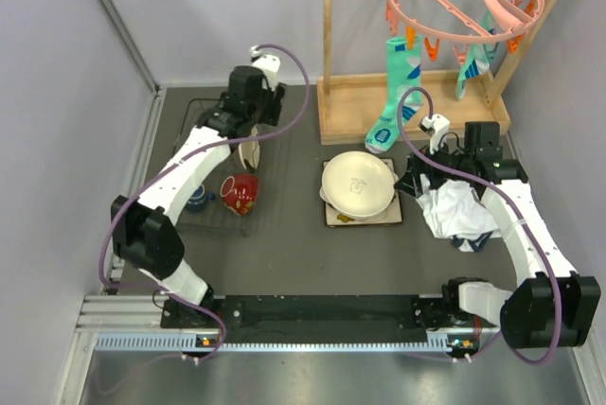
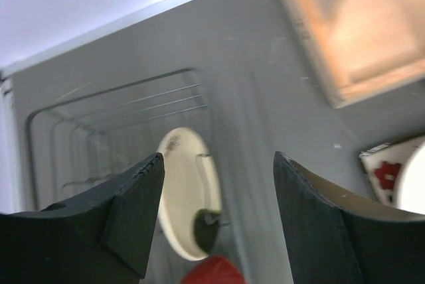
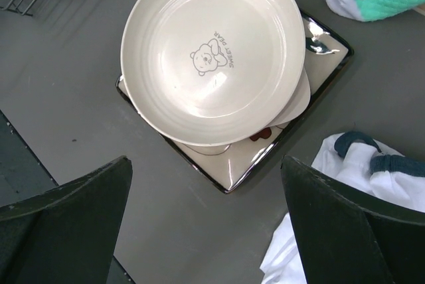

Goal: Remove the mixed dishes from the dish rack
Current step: Place the plate at the center of the board, then pick up the plate from the dish rack.

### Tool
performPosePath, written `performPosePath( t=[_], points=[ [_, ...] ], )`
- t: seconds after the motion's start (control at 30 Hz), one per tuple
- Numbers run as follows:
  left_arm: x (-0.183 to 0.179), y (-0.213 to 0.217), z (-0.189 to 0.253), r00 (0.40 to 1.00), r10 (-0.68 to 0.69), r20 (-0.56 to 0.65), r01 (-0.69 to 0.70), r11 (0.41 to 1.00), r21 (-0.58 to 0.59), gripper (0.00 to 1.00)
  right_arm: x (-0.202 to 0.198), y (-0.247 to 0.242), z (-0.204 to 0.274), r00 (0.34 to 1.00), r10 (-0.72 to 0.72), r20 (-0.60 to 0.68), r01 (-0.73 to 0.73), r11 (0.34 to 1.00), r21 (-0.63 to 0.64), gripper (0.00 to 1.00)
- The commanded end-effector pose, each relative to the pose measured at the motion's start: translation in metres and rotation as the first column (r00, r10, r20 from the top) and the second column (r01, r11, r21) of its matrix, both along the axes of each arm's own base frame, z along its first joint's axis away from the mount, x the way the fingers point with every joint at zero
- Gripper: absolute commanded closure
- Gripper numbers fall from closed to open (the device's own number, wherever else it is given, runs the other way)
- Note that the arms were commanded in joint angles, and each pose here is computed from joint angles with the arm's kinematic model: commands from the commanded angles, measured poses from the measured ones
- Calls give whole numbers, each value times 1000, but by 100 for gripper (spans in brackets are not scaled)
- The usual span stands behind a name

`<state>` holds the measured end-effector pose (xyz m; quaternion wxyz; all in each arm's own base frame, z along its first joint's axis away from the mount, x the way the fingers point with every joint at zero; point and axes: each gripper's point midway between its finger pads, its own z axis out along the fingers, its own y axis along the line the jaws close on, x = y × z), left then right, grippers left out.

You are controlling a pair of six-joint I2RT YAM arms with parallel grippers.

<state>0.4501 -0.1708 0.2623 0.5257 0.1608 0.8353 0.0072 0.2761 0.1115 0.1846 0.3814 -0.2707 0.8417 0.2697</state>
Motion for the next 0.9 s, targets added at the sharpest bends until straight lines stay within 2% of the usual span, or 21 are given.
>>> performPosePath(
  t=[0.0, 0.17, 0.43, 0.7, 0.87],
  points=[
    [-3, 41, 12, 998, 58, 3, -58, 997, -58, 26, -1, 0, 10, 999, 16, 48, -17, 1000, 14, 7],
    [-2, 69, 2, 996, 93, -17, -94, 994, -62, 16, -2, 1, 9, 999, 20, 46, -21, 1000, 16, 7],
    [-4, 79, -22, 994, 95, -59, -99, 993, -66, 5, -2, 1, 9, 999, 20, 44, -21, 1000, 16, 7],
    [2, 85, -46, 989, 98, -107, -106, 991, -75, 3, -2, 1, 9, 999, 18, 47, -19, 1000, 14, 7],
    [5, 83, -65, 985, 86, -153, -99, 992, -80, 5, -2, 1, 8, 999, 19, 44, -19, 1000, 13, 7]
  ],
)
